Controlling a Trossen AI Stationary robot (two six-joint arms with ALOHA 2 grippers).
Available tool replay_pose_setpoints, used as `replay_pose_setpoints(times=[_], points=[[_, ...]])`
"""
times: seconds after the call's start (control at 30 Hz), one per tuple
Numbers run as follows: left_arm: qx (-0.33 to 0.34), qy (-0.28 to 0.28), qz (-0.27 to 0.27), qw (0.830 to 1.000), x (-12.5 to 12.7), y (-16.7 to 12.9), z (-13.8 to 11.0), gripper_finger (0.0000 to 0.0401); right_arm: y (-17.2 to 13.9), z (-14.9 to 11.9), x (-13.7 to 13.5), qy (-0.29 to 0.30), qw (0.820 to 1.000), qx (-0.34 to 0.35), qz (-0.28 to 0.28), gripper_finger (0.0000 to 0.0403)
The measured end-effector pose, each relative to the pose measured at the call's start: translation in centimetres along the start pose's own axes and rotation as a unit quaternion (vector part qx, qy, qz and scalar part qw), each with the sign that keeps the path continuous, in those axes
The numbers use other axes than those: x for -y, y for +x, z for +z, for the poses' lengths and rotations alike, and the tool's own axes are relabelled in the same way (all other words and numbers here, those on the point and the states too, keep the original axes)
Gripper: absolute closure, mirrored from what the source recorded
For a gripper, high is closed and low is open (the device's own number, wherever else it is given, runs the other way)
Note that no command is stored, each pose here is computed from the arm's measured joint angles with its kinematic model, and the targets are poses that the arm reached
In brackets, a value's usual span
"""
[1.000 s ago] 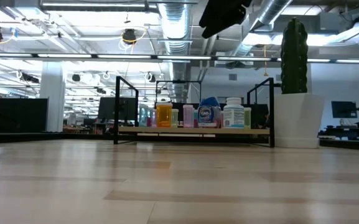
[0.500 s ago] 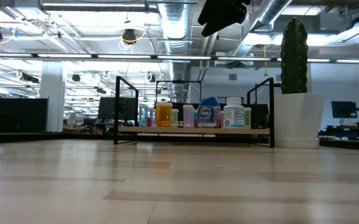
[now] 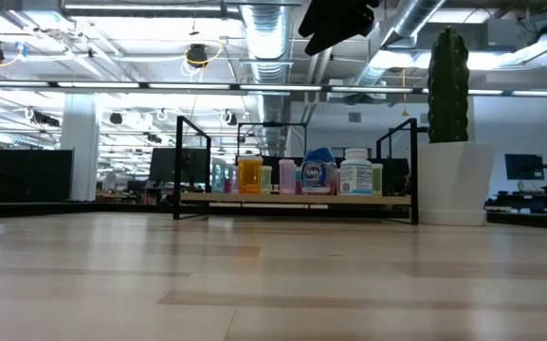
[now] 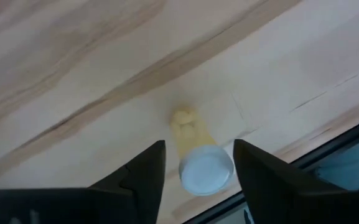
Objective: Pick and place medicine bottles onto shelf by color
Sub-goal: Put the yellow pill bottle on the shelf
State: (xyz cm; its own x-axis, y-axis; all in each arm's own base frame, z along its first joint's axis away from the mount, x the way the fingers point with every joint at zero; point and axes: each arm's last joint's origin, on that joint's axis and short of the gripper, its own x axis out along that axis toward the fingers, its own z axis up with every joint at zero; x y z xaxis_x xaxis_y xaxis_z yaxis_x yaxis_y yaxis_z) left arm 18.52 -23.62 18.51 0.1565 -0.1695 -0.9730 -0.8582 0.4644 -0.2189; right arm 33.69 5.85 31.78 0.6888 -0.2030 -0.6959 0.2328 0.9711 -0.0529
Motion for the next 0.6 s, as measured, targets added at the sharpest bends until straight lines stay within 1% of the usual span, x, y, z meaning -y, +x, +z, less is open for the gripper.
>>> replay_pose_setpoints(times=[0.23,0.37,0.5,0.6], points=[[-0.023,0.002,0.008,1.0,0.1,0.0,0.2,0.0274,0.0,0.0,0.0,-0.01,1.0,-0.001,0.0,0.0131],[-0.026,0.0,0.009,1.0,0.1,0.0,0.3,0.0299,0.0,0.0,0.0,-0.014,1.0,-0.001,0.0,0.0131],[-0.024,0.01,0.004,1.0,0.4,-0.3,1.2,0.0309,0.0,-0.2,0.1,-0.038,0.999,-0.009,-0.002,0.0131],[-0.018,0.03,0.003,0.999,0.6,-1.1,2.6,0.0305,-0.2,-0.6,0.3,-0.054,0.998,-0.029,-0.007,0.0131]])
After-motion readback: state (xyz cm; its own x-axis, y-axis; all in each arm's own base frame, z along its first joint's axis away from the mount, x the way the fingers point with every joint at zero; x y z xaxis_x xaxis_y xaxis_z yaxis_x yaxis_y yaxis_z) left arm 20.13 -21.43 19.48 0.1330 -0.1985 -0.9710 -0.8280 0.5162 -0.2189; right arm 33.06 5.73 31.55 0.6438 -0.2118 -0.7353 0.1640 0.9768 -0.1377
